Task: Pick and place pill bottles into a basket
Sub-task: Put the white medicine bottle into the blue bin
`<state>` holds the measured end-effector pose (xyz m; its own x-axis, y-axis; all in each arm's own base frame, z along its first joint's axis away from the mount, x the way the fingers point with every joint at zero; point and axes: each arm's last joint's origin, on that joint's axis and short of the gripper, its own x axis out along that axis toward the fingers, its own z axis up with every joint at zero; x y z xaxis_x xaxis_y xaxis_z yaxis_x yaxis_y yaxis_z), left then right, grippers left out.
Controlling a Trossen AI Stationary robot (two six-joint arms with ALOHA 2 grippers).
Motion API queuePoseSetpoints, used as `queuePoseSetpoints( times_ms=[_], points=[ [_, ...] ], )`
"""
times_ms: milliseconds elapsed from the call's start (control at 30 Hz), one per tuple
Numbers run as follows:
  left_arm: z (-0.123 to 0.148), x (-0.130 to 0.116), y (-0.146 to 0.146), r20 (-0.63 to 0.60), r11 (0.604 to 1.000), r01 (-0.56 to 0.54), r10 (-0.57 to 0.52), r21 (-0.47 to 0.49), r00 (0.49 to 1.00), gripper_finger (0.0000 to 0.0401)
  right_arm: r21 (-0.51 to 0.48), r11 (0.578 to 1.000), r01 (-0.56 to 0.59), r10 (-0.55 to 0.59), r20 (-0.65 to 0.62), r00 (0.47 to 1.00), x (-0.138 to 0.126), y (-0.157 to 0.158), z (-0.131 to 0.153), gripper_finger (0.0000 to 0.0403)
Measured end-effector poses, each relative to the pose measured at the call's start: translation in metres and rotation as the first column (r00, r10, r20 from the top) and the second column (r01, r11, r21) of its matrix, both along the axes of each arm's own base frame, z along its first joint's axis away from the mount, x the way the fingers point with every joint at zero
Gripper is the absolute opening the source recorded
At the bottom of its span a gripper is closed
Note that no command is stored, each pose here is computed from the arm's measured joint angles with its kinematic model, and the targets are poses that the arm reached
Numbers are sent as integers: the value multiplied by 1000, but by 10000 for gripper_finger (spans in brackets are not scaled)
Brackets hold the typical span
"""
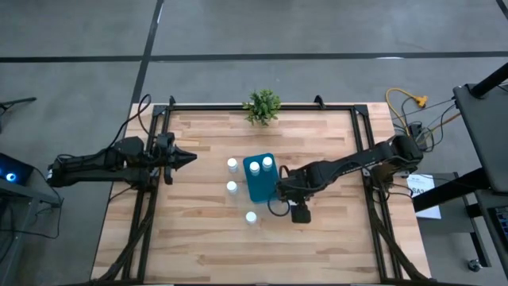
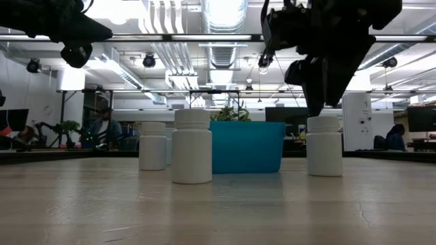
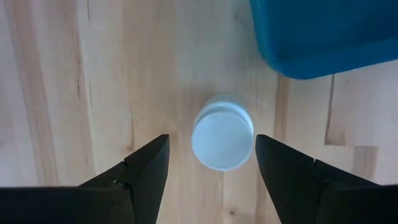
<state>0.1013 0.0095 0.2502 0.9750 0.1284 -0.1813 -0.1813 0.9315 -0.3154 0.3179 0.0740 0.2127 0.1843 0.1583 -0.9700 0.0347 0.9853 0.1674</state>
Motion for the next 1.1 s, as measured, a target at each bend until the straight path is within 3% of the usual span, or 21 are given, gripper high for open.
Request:
queuePoseSetpoints(
  times_ms=[1100],
  points=[
    [0,0,0,0,1000,1,-1,0,1000,8,29,999,14,-15,37,999,-3,0,-23,226]
  ],
)
